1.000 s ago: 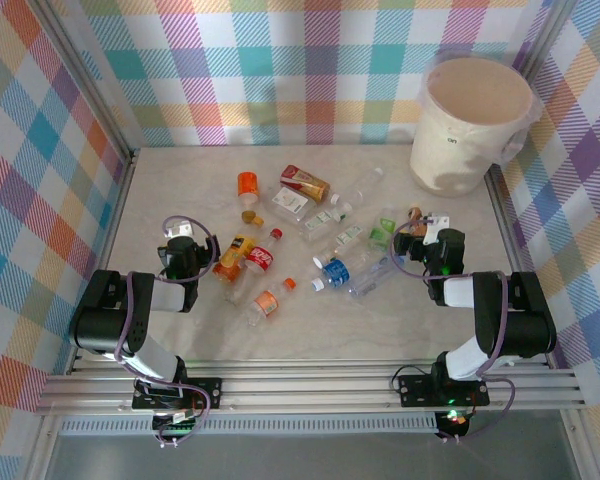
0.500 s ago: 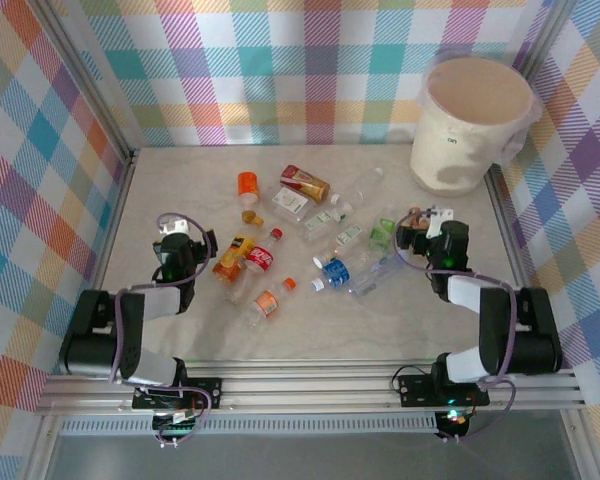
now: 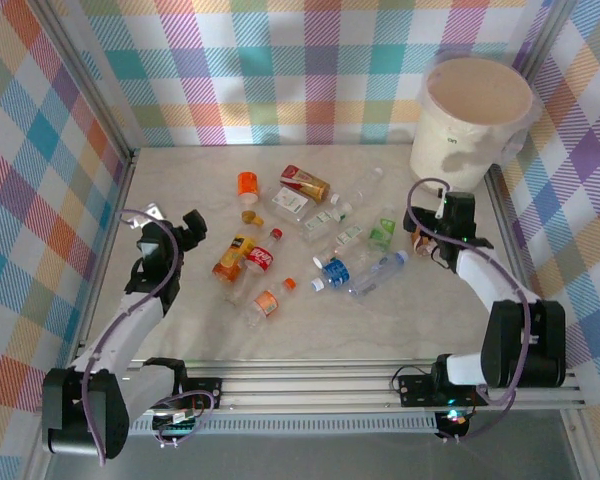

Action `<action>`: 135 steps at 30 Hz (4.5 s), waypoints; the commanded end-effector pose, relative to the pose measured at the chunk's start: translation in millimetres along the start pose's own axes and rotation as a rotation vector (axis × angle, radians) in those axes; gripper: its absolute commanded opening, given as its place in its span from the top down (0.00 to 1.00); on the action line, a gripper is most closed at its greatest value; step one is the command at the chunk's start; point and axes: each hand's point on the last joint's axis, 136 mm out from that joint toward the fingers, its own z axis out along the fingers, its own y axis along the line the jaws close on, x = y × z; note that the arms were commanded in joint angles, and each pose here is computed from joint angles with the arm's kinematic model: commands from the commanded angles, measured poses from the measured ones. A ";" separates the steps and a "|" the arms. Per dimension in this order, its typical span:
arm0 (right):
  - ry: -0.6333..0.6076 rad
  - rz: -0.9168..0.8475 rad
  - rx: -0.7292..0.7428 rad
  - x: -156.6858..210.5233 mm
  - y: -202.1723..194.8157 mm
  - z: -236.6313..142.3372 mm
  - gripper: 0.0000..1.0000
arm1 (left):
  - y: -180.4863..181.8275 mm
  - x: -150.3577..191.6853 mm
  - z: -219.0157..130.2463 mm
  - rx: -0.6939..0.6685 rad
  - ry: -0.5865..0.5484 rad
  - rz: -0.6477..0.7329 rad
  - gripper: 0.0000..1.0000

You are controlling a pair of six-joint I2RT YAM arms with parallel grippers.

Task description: Put the plastic bottles in the bin

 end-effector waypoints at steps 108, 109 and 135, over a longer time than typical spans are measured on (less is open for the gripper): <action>-0.140 0.138 -0.278 -283.4 40.8 -16.1 0.24 | -170.8 114.3 -98.6 0.579 0.582 0.144 0.00; -0.149 0.129 -0.272 -285.8 40.6 -22.3 0.23 | -168.5 118.8 -98.9 0.573 0.595 0.162 0.00; -0.242 0.089 -0.606 -150.3 94.8 -196.5 0.00 | -94.4 229.1 -125.1 0.204 0.823 0.891 0.11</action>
